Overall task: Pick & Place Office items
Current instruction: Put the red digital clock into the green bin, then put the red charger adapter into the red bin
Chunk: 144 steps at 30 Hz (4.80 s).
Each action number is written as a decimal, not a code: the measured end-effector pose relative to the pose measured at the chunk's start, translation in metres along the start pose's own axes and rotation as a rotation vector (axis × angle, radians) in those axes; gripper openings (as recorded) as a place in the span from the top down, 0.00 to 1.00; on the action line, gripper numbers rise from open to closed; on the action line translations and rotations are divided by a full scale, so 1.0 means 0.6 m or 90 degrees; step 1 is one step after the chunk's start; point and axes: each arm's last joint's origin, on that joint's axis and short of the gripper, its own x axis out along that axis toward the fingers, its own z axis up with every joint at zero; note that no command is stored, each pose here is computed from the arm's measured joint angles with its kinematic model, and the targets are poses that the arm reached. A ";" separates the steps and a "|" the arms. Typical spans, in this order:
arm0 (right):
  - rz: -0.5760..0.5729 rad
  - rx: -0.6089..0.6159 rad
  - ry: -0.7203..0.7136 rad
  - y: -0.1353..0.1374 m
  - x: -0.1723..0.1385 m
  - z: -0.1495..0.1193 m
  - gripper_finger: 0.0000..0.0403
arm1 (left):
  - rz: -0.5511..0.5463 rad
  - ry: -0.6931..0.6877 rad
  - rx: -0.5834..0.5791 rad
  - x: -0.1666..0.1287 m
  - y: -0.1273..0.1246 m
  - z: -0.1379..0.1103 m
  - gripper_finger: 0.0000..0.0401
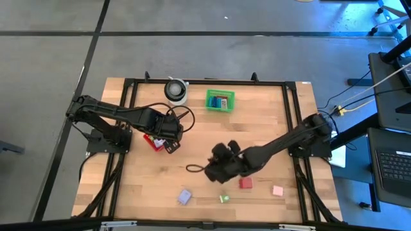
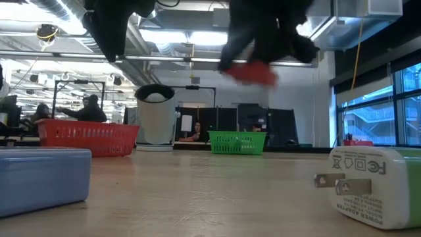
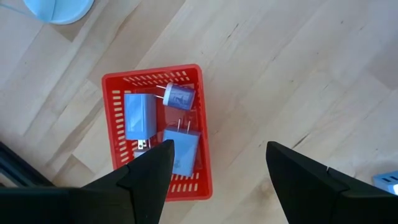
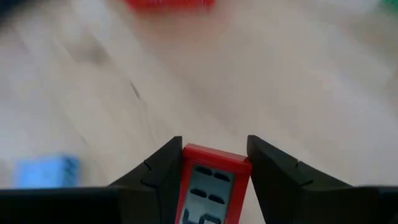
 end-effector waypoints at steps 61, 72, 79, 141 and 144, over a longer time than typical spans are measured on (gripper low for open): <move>-0.272 -0.022 0.084 -0.394 0.225 0.272 0.59 | 0.191 -0.216 0.003 -0.005 0.013 0.014 0.37; -0.230 -0.051 0.109 -0.403 0.226 0.276 0.48 | 0.222 -0.231 -0.032 0.000 0.031 0.033 0.37; -0.213 -0.025 0.147 -0.403 0.222 0.268 0.35 | 0.226 -0.228 -0.041 0.001 0.036 0.037 0.37; 0.127 -0.288 0.283 -0.057 -0.078 -0.156 0.12 | 0.077 -0.164 -0.167 -0.010 -0.013 -0.013 0.37; 0.127 -0.364 0.287 -0.060 -0.086 -0.167 0.07 | 0.073 -0.167 -0.169 -0.011 -0.017 -0.018 0.37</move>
